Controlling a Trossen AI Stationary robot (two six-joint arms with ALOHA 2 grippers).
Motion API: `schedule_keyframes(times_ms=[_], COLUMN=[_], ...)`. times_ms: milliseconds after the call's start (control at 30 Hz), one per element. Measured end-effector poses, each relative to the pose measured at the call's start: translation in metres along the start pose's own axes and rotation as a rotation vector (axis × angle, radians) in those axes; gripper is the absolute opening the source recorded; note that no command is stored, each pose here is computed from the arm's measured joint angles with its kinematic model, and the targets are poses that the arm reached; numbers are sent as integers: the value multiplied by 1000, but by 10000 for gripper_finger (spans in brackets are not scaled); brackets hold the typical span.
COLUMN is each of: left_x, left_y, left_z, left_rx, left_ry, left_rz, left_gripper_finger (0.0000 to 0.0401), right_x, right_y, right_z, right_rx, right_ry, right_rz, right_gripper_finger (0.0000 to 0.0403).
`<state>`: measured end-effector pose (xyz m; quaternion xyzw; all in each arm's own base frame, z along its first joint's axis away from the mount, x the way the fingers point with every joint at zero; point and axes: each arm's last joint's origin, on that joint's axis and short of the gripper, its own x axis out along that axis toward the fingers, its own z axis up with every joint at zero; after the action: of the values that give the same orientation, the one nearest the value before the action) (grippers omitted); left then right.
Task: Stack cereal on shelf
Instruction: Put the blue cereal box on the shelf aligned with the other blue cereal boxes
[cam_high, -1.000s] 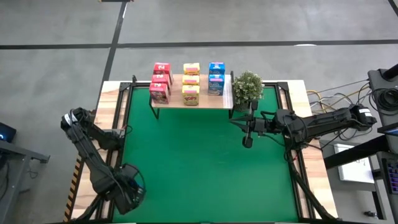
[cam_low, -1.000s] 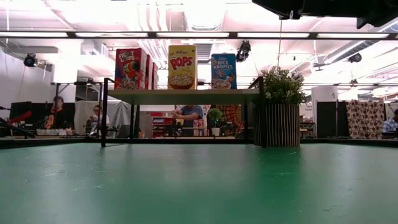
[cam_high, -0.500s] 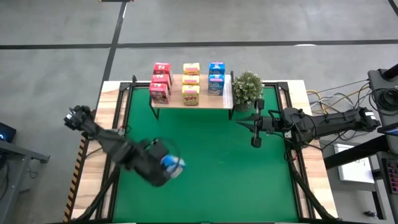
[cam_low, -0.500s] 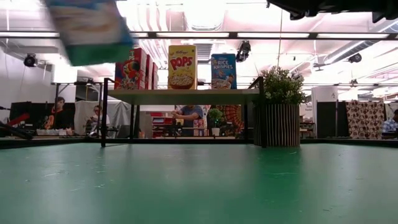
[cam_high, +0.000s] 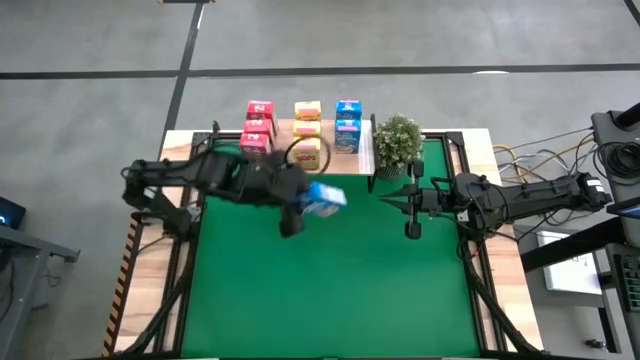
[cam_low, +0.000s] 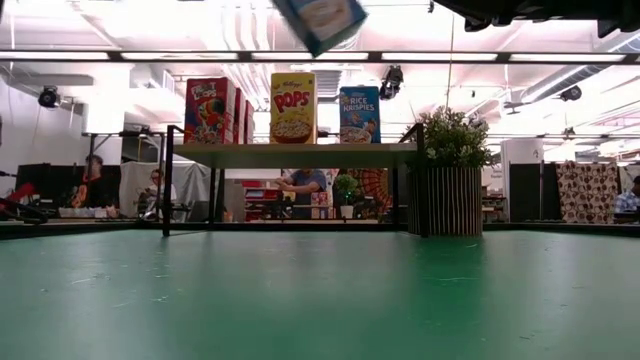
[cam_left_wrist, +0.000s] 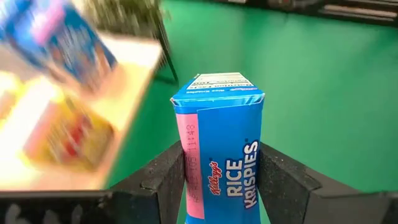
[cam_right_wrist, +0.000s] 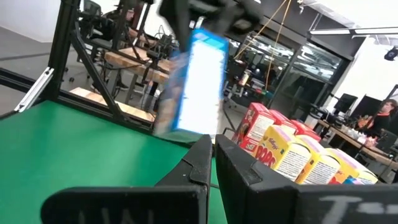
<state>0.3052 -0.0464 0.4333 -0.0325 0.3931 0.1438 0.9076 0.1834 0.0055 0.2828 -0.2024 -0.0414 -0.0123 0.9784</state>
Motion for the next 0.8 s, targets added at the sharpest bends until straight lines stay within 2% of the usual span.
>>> schedule_keyframes(times_ms=[233, 433, 600, 800], left_x=[13, 37, 57, 76], left_y=[19, 40, 60, 67], left_z=[44, 55, 58, 65], left_rx=[234, 348, 333, 338], left_ry=[-49, -24, -31, -108], left_rz=[61, 120, 166, 190], left_gripper_finger=[162, 162, 162, 162], right_x=[1, 0, 0, 0], right_y=[0, 1, 1, 1], right_z=[-1, -3, -3, -3], right_rx=[0, -1, -1, -5], right_ry=[7, 26, 27, 27], right_rz=[3, 12, 12, 12], right_gripper_finger=[12, 12, 12, 12])
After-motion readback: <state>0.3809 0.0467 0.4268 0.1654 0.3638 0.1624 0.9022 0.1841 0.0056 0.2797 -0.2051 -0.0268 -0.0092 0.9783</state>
